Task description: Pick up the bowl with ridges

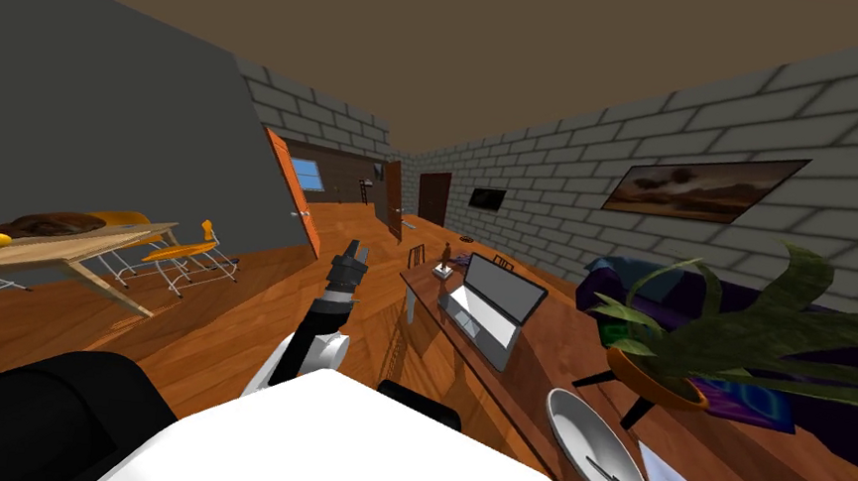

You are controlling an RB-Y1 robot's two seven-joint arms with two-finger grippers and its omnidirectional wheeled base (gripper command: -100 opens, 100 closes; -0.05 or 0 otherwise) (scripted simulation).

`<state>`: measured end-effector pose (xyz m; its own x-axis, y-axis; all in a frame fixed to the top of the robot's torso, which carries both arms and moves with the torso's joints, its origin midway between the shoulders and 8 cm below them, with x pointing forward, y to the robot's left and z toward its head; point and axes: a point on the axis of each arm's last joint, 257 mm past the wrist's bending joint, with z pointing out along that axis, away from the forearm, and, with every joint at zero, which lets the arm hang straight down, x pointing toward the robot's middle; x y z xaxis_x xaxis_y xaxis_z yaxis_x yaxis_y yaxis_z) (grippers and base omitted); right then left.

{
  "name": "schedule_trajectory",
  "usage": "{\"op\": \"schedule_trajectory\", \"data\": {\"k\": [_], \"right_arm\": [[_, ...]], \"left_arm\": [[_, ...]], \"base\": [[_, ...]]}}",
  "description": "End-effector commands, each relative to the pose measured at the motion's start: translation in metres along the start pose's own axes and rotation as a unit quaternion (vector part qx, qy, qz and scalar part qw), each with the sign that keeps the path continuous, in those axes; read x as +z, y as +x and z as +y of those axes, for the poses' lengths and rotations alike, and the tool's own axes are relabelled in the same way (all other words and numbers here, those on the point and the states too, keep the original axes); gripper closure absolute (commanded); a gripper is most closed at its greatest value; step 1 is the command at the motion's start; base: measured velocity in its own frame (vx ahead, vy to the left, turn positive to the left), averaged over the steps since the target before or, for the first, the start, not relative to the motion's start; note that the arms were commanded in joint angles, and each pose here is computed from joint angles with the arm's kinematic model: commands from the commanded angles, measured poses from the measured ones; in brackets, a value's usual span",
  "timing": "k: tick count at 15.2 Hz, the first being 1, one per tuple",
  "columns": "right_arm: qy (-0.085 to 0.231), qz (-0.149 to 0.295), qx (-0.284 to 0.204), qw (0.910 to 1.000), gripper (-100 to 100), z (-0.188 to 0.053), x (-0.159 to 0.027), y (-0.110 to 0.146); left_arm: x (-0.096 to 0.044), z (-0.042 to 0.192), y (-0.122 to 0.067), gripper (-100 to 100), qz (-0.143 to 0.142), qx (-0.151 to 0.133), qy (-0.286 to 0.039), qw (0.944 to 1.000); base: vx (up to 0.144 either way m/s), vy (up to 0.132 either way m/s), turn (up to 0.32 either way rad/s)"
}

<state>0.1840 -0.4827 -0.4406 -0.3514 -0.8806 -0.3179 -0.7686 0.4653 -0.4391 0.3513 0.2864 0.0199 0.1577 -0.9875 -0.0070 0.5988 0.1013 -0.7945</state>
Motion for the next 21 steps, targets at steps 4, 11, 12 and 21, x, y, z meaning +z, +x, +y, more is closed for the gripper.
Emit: {"op": "schedule_trajectory", "data": {"k": [4,11,12,21], "right_arm": [[-0.023,0.063,-0.078,0.9947,-100,0.002,-0.018,0.057],[-0.05,0.122,-0.157,0.9788,-100,0.001,-0.043,0.112],[-0.055,0.131,-0.17,0.9752,-100,0.0,-0.048,0.121],[-0.057,0.142,-0.164,0.9745,-100,0.022,-0.042,0.134]], "left_arm": [[0.0,0.0,0.0,0,0.0,0.0,0.0,1.0],[0.0,0.0,0.0,0,0.0,0.0,0.0,1.0],[0.0,0.0,0.0,0,0.0,0.0,0.0,1.0],[0.0,0.0,0.0,0,0.0,0.0,0.0,1.0]], "base": [[0.048,0.066,0.063],[0.044,0.056,0.05],[0.041,0.042,0.055],[0.026,-0.014,0.066]]}}
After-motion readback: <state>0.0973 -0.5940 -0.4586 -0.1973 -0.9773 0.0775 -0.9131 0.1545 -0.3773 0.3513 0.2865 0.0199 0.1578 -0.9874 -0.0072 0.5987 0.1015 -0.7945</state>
